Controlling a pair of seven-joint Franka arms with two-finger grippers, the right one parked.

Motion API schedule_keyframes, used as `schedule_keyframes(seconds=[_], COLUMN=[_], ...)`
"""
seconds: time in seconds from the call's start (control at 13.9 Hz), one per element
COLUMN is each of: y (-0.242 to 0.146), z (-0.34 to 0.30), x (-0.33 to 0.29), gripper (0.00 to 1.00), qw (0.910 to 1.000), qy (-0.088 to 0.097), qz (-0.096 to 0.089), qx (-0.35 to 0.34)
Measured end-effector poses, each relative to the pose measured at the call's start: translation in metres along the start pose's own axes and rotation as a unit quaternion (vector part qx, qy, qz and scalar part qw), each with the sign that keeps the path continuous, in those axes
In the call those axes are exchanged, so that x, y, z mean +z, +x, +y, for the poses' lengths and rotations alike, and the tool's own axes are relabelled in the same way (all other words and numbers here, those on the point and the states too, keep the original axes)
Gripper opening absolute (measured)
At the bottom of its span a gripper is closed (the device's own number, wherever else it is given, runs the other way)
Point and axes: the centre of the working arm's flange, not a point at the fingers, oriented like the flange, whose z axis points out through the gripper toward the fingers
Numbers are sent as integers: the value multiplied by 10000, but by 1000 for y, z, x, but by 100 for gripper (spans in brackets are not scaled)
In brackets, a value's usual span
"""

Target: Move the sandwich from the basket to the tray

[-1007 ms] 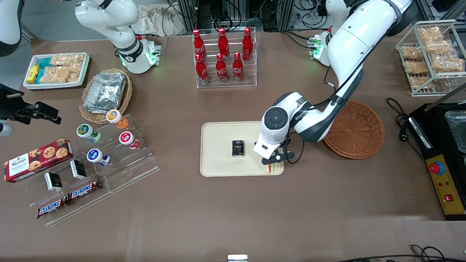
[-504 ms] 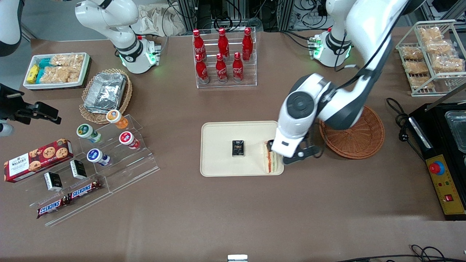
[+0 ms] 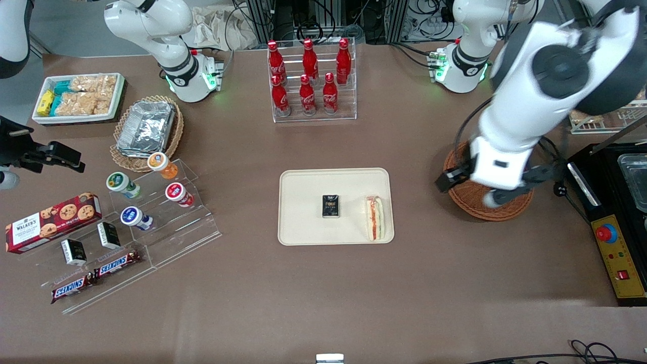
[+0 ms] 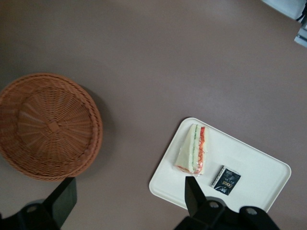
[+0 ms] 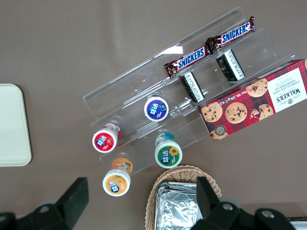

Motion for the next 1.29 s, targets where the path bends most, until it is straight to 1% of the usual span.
schedule_keyframes(seconds=[0.22, 0.36, 0.43, 0.65, 0.79, 0.94, 1.15, 1.29], y=[16, 18, 17, 5, -9, -15, -7, 4], z=[-71, -116, -138, -192, -202, -198, -189, -182], x=[-52, -74, -79, -78, -75, -76, -81, -82], gripper=[100, 100, 100, 100, 100, 100, 100, 100], qw=[9993, 9971, 9951, 9895, 9880, 9869, 9860, 9849], qy=[-40, -69, -69, -96, -111, -128, -166, -147], qz=[38, 117, 130, 64, 61, 113, 228, 204], qx=[359, 751, 974, 1439, 1540, 1602, 1641, 1713])
